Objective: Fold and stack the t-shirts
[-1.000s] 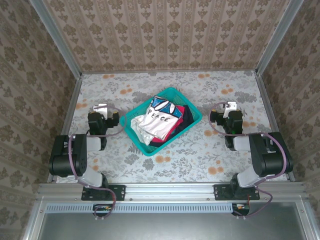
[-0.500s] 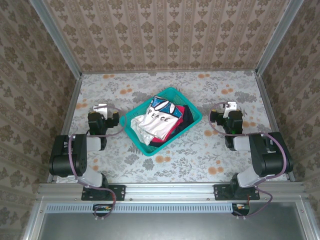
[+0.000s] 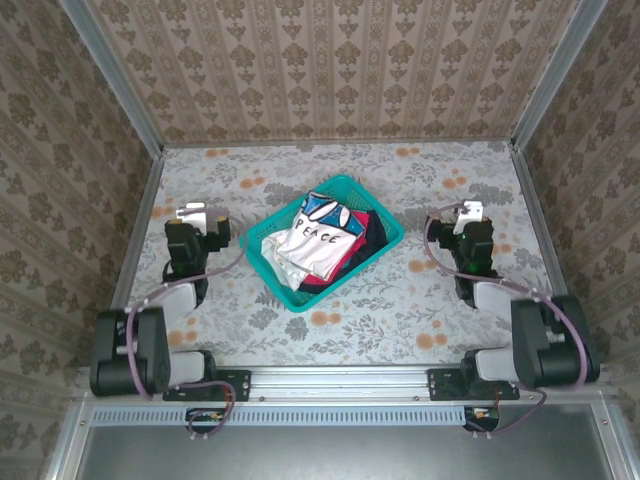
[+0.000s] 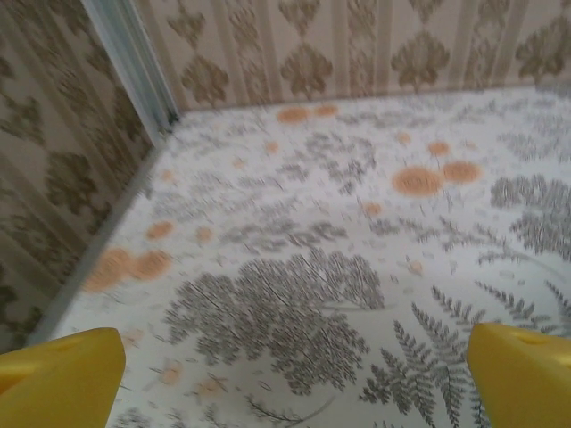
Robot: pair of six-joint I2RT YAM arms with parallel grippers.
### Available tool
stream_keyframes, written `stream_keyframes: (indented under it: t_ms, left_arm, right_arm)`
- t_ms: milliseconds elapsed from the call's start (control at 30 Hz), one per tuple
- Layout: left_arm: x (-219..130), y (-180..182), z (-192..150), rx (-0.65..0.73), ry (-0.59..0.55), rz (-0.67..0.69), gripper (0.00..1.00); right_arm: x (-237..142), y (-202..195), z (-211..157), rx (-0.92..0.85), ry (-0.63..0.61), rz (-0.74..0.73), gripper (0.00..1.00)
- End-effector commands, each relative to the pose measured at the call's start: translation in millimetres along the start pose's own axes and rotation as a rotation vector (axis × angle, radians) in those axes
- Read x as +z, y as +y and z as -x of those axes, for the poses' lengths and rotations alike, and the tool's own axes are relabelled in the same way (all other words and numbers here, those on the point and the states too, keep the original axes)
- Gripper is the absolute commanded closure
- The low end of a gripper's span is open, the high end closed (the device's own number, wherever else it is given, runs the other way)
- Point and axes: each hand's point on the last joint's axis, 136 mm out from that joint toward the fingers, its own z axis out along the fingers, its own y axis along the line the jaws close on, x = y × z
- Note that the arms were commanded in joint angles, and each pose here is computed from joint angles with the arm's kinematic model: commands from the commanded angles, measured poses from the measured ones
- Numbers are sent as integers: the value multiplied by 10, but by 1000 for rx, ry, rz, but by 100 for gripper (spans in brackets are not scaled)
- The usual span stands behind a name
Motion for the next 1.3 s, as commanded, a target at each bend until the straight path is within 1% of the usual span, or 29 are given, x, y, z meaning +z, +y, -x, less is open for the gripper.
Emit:
stream_keyframes:
  t_ms: [0,100,200,267,333,467,600,700,733,800,900,967,1033,1067,1200,1267]
  left_arm:
    - [-175,62,45,33,40,33,0]
    - [-287,-151,227,118,29,-58,0]
    - [-332,-463,361,194,48,-181,0]
    - [-325,-724,383,231,92,-301,0]
    - [-316,-997,333,285,159,-416,0]
    - [-272,-1338,271,417,269,-514,0]
    - [-249,-1551,103,443,413,-643,1]
    - [-219,-1650,20,428,496,-701,5]
    - [-188,-1680,-25,424,526,-714,8]
    - [-137,-1720,-87,410,574,-728,17]
    - [-32,-1748,-119,374,611,-722,40]
    - [24,-1772,-117,341,617,-719,59]
    - [52,-1800,-92,305,616,-720,70]
    - [58,-1825,-92,289,617,-728,72]
    - [43,-1891,-140,237,631,-750,73]
    - [47,-1914,-150,199,631,-751,78]
  right_arm:
    - [-129,-40,81,35,48,-24,0]
    - [-267,90,249,80,40,53,0]
    - [-406,329,388,139,43,178,0]
    - [-507,523,446,160,55,247,0]
    - [-601,714,465,166,77,298,0]
    - [-795,1104,411,157,121,389,0]
    - [-894,1352,317,193,152,451,0]
    - [-904,1429,261,194,168,463,0]
    - [-901,1434,258,193,167,462,0]
    - [-895,1434,262,190,165,459,0]
    - [-889,1425,277,179,160,453,0]
    - [-879,1412,274,170,163,443,0]
    - [-872,1406,254,164,175,435,0]
    - [-872,1402,248,163,179,432,0]
    - [-879,1388,260,159,180,426,0]
    - [-880,1378,273,156,178,420,0]
